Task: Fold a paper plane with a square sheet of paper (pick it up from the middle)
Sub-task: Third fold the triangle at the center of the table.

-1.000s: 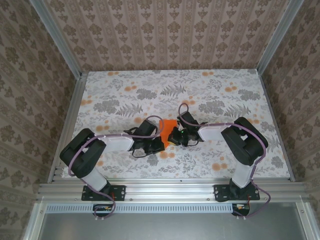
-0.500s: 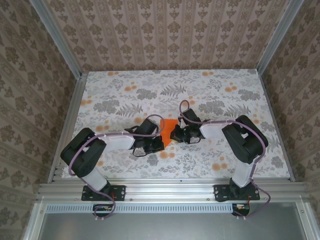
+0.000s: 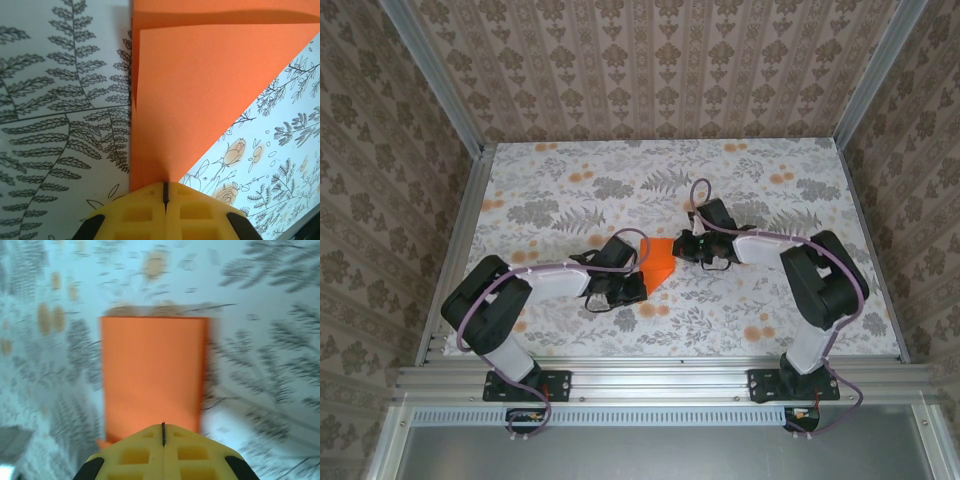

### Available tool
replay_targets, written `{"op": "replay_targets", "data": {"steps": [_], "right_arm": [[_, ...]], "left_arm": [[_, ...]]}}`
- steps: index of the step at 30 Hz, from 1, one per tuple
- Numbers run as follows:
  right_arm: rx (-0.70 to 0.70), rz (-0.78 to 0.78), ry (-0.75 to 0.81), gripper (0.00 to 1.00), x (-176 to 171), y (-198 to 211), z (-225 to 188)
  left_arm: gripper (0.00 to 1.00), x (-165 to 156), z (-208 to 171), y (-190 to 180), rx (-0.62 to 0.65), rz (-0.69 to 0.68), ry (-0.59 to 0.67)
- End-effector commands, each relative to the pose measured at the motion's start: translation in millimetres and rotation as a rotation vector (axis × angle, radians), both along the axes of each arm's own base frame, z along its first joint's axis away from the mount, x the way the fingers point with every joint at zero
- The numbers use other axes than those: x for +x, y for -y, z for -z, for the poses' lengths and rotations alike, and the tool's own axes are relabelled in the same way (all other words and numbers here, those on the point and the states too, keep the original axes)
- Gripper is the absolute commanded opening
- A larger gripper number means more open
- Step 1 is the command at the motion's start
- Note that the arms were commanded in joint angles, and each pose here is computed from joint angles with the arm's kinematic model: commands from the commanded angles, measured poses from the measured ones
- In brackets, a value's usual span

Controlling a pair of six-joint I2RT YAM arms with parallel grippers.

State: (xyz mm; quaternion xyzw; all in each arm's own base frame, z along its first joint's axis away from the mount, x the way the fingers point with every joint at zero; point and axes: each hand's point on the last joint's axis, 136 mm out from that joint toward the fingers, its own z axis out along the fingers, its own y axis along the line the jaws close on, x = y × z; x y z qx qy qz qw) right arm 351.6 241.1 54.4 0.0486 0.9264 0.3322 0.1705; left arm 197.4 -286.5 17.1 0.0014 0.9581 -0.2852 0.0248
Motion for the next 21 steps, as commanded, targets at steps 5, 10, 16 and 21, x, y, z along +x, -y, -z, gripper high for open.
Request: {"op": "replay_targets", "data": {"steps": [5, 10, 16, 21], "right_arm": [[0.023, -0.094, -0.017, 0.03, -46, -30, -10], [0.043, -0.125, -0.076, 0.03, -64, -52, 9], [0.059, -0.140, -0.131, 0.03, -72, -59, 31], [-0.006, -0.139, -0.146, 0.02, -69, -48, 48]], "left_arm": [[0.03, -20, 30, -33, 0.179, 0.003, -0.078], [0.03, -20, 32, -33, 0.181, 0.004, -0.081], [0.03, -19, 32, -32, 0.180, 0.003, -0.080], [0.03, -20, 32, -32, 0.181, 0.006, -0.084]]}}
